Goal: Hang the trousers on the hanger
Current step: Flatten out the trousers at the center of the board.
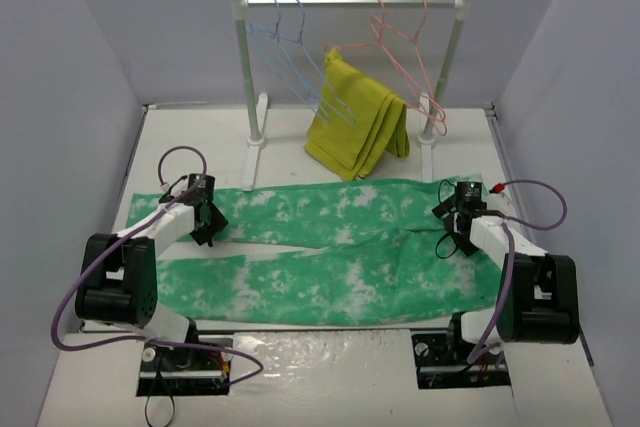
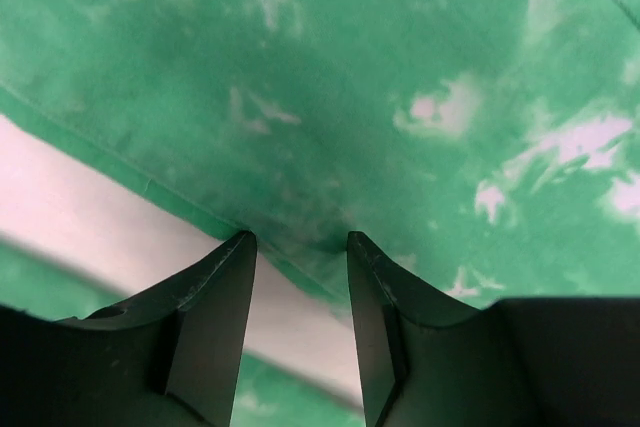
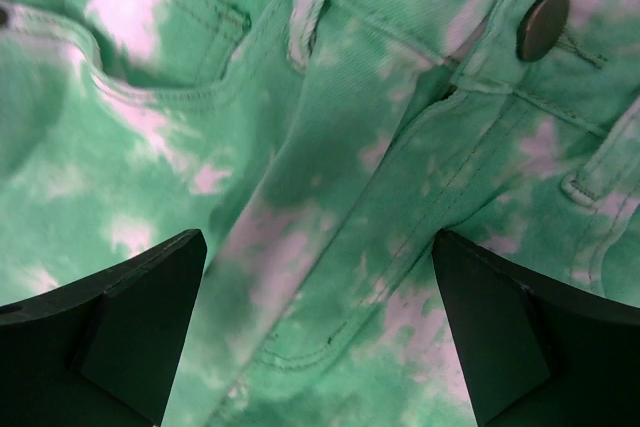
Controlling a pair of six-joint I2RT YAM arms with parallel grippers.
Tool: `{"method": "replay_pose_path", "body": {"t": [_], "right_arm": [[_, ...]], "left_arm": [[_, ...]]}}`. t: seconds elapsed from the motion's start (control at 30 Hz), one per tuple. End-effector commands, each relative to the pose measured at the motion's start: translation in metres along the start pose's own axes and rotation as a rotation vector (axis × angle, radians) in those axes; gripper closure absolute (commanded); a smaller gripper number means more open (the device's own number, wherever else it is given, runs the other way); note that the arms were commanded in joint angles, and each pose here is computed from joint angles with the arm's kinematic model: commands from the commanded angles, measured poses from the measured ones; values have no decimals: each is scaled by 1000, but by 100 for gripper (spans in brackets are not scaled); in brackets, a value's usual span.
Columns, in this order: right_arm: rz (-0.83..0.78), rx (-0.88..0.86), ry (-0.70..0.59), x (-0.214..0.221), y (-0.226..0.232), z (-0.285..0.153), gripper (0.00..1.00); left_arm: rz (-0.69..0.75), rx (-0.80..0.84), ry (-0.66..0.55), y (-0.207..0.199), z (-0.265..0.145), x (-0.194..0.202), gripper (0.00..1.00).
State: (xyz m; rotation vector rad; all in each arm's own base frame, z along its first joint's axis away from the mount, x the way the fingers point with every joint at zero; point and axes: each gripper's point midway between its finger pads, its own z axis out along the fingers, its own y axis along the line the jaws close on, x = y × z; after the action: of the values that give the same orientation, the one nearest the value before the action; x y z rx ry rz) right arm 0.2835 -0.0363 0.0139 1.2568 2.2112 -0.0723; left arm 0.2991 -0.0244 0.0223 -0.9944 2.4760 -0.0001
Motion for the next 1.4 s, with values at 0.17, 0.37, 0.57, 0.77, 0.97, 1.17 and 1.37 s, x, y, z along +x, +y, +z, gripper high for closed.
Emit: {"method": "replay_pose_path", "body": {"t": [0.17, 0.37, 0.57, 0.77, 0.97, 1.17, 1.37], "right_arm": [[0, -127, -124, -51, 41, -5, 6], [-15, -269, -242, -77, 61, -67, 8], [-48, -206, -234, -69, 36, -77, 8], [-4, -182, -135, -34, 17, -60, 8], [-4, -169, -115, -26, 12, -55, 7], [-4, -184, -107, -23, 14, -54, 7], [-33, -204, -106, -24, 18, -55, 7]], "left_arm": [[-11, 148, -123, -62, -15, -62, 62], [1, 210, -116, -56, -69, -48, 62], [-68, 201, -60, -18, -88, 4, 59], [-62, 91, 66, 14, -74, 57, 49], [-111, 31, 147, 19, -55, 80, 48], [-111, -18, 153, 22, -36, 83, 48], [-130, -46, 49, 22, -26, 34, 48]]}}
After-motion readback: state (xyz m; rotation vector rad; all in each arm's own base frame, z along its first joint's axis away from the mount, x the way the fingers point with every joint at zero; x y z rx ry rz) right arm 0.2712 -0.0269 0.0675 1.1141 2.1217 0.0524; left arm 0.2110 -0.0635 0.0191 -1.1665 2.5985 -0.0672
